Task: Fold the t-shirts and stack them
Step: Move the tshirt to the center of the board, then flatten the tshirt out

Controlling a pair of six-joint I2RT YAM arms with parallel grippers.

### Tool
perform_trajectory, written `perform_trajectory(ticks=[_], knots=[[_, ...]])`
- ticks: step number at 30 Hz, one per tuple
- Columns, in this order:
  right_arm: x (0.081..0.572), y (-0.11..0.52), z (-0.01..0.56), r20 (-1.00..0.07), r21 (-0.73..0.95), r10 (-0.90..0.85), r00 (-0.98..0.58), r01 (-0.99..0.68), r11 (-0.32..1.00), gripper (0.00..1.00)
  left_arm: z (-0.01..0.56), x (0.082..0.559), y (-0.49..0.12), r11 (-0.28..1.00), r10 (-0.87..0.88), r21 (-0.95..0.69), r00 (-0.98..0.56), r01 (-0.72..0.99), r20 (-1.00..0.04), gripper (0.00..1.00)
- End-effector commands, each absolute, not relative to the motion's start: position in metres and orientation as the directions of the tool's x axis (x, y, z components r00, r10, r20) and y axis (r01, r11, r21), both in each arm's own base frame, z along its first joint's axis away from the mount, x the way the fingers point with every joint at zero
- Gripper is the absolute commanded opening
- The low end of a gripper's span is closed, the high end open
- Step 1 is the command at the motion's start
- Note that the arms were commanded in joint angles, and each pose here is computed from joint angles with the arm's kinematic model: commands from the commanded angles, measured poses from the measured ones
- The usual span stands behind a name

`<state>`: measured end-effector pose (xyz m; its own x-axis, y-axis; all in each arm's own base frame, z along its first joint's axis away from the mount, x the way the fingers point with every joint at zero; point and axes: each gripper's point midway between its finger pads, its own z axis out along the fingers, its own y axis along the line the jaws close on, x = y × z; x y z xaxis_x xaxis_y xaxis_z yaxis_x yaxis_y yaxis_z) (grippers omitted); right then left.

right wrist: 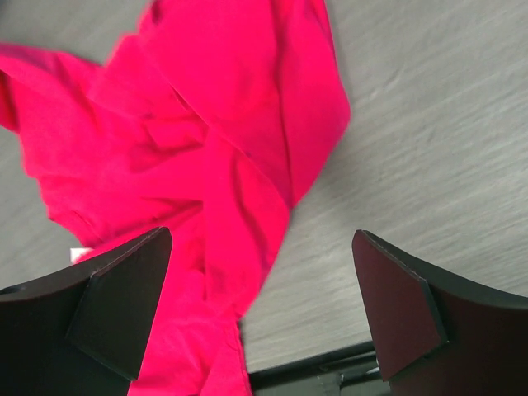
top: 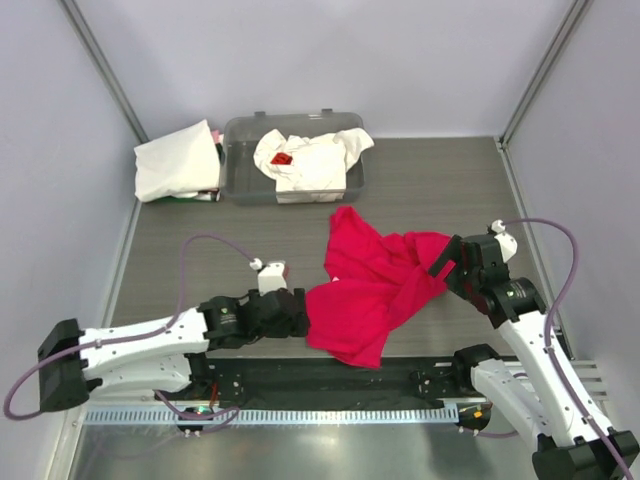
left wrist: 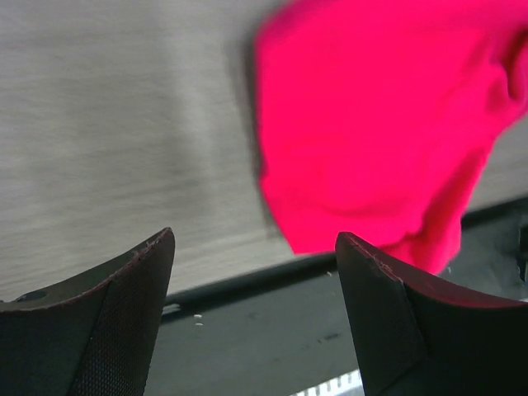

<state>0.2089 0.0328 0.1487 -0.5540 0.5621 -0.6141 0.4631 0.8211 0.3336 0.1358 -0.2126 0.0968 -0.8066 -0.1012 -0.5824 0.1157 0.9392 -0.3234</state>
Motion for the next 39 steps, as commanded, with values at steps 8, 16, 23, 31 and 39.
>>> perform_trajectory(ticks=[8, 16, 23, 31, 39], knots=[[0.218, 0.056, 0.115, -0.505, 0.382, 0.609, -0.612, 0.474, 0.794, 0.98, 0.065, 0.106, -0.297, 0.831, -0.201, -0.549, -0.87, 0.092, -0.45, 0.7], [0.255, 0.062, 0.095, -0.501, 0.305, 0.544, -0.673, 0.451, 0.839, 0.92, 0.05, 0.113, -0.324, 0.833, -0.193, -0.546, -0.874, 0.094, -0.446, 0.2], [0.307, 0.065, 0.122, -0.553, 0.229, 0.45, -0.701, 0.392, 0.891, 0.77, 0.087, 0.139, -0.251, 0.901, -0.322, -0.428, -0.774, -0.072, -0.546, 0.0], [0.337, 0.079, 0.105, -0.506, 0.178, 0.359, -0.784, 0.312, 0.933, 0.62, 0.154, 0.148, -0.161, 0.859, -0.459, -0.498, -0.614, -0.121, -0.642, 0.0], [0.35, 0.13, 0.085, -0.465, 0.166, 0.218, -0.858, 0.158, 0.973, 0.56, 0.128, 0.136, -0.151, 0.835, -0.493, -0.526, -0.645, -0.161, -0.584, 0.0]])
